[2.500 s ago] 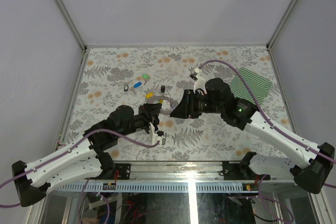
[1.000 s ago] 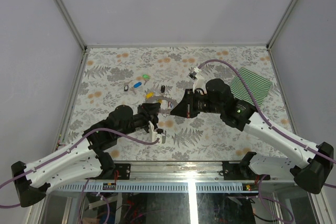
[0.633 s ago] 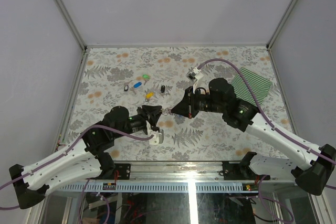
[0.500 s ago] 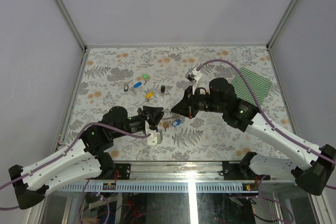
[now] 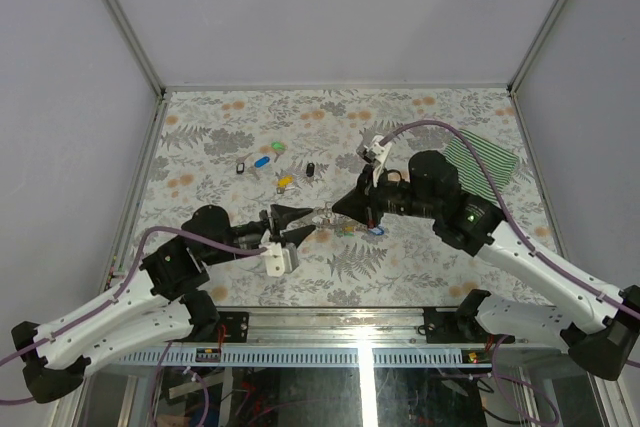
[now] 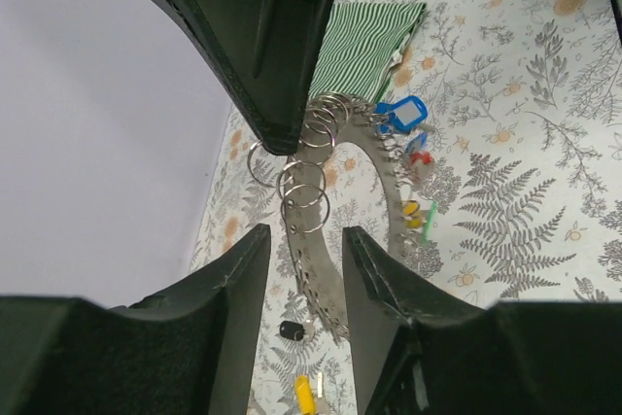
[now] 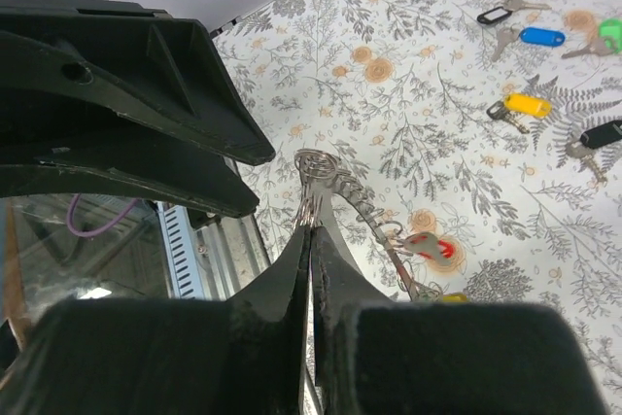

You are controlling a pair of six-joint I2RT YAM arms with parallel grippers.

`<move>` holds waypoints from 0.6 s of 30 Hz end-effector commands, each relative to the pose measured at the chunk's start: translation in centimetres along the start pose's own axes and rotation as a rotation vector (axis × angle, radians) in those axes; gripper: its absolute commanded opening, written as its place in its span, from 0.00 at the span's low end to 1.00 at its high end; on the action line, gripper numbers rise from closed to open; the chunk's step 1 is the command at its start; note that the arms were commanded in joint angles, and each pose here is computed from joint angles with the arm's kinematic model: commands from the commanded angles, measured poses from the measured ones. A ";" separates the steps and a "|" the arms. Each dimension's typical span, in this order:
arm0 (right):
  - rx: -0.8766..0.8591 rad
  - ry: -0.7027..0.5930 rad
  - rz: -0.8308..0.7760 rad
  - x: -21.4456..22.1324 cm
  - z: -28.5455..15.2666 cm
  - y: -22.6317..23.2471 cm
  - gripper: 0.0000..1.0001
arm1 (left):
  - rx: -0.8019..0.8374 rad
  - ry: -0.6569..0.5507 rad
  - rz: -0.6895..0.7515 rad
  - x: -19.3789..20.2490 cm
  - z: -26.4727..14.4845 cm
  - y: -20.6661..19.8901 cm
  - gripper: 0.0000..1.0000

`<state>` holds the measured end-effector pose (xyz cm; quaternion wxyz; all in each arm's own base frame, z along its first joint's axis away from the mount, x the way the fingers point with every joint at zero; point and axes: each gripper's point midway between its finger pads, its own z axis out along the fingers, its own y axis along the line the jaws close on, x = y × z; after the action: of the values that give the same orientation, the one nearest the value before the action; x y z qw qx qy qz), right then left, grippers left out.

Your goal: Put the keys on the keyring

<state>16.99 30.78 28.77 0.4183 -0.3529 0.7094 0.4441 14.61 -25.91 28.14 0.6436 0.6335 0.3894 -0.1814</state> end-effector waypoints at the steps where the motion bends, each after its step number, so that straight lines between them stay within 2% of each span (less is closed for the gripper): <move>1: -0.040 -0.151 -0.146 -4.9 -1.9 2.1 0.00 | -0.039 -0.096 -0.030 -2.6 0.0 1.2 0.39; 5: -0.012 -0.161 -0.206 -5.0 -2.5 1.6 0.00 | -0.068 -0.129 -0.113 -3.4 0.0 1.7 0.45; 10: 0.026 -0.199 -0.296 -5.4 -3.8 1.3 0.00 | -0.163 -0.164 -0.338 -4.8 -0.6 3.6 0.50; 14: 0.046 -0.210 -0.377 -5.6 -4.9 1.3 0.00 | -0.244 -0.234 -0.530 -6.4 -1.3 5.2 0.50; 18: 0.079 -0.194 -0.442 -5.7 -5.6 0.9 0.00 | -0.277 -0.311 -0.634 -7.9 -1.8 6.2 0.50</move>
<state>16.47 27.55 32.16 0.5212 -0.4214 0.6372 0.3805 14.26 -25.99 32.39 0.6549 0.4533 0.5036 -0.3346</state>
